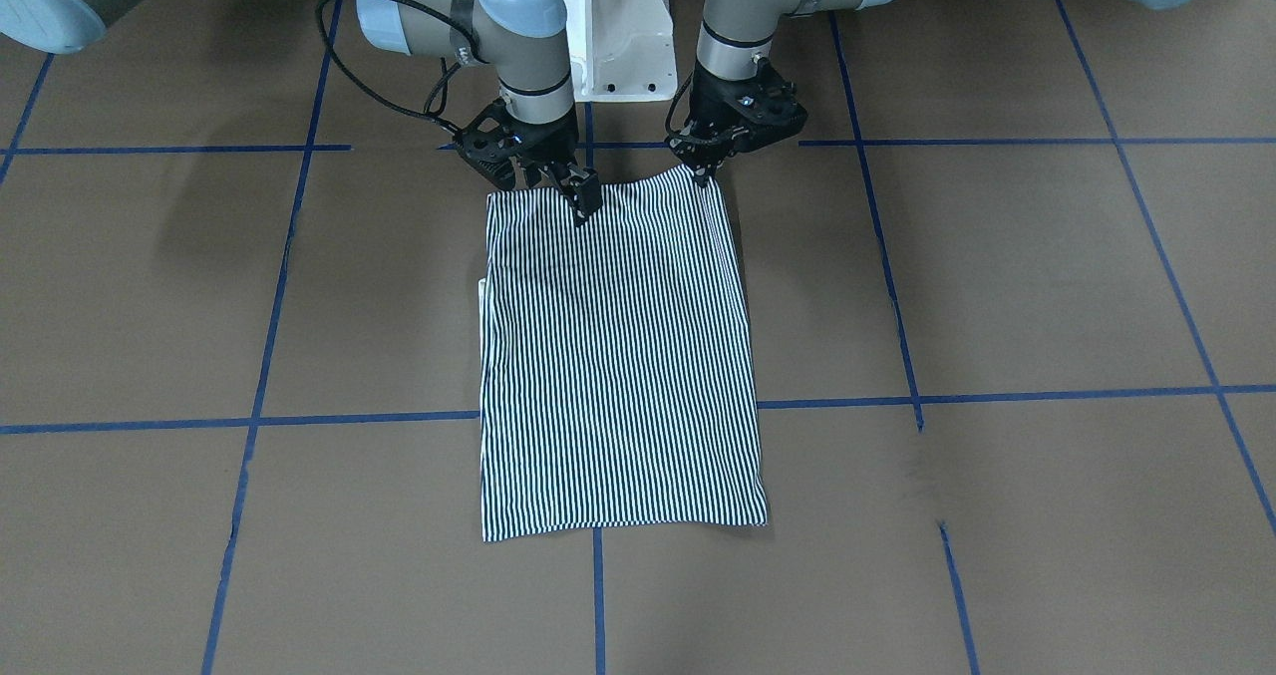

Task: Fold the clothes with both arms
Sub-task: 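Lower the right gripper to the near corner beside the left gripper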

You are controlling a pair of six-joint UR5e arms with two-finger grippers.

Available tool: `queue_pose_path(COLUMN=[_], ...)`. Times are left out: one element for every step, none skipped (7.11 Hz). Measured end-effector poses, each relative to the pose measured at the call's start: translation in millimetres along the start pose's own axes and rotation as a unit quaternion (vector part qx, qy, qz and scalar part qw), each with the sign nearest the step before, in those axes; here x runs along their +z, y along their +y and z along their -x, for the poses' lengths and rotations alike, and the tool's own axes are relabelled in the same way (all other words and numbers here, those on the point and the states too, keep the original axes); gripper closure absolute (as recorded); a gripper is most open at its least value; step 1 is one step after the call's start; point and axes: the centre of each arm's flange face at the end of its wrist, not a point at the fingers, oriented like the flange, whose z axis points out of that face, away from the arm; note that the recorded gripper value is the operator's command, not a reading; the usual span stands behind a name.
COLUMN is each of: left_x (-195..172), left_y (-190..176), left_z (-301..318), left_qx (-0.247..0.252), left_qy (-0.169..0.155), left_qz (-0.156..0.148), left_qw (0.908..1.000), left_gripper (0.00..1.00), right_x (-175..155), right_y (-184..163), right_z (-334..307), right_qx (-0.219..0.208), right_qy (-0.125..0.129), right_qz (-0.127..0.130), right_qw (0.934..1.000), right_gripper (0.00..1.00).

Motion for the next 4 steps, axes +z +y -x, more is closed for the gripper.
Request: queue_pose_path(left_x=[-0.4, -1.1, -1.6, -2.1], left_y=[-0.1, 0.0, 0.2, 0.0], left_z=[-0.1, -0.7, -1.1, -1.7], left_qx=[0.000, 0.000, 0.000, -0.001], left_qy=[0.000, 0.001, 0.002, 0.003], left_qz=[0.000, 0.000, 0.000, 0.000], left_qw=[1.0000, 1.0000, 1.0000, 1.0000], left_gripper=[1.00, 1.00, 1.00, 1.00], right_x=[8.3, 12.6, 15.6, 19.5], right_y=[4.2, 5.5, 4.8, 4.2], right_z=[-3.2, -4.7, -6.6, -10.2], right_qx=[0.006, 0.009, 0.010, 0.010], right_qy=[0.003, 0.006, 0.009, 0.014], right_qz=[-0.007, -0.011, -0.014, -0.016], right_qw=[1.0000, 0.9999, 0.9998, 0.9997], right_gripper=[0.00, 0.00, 0.00, 0.00])
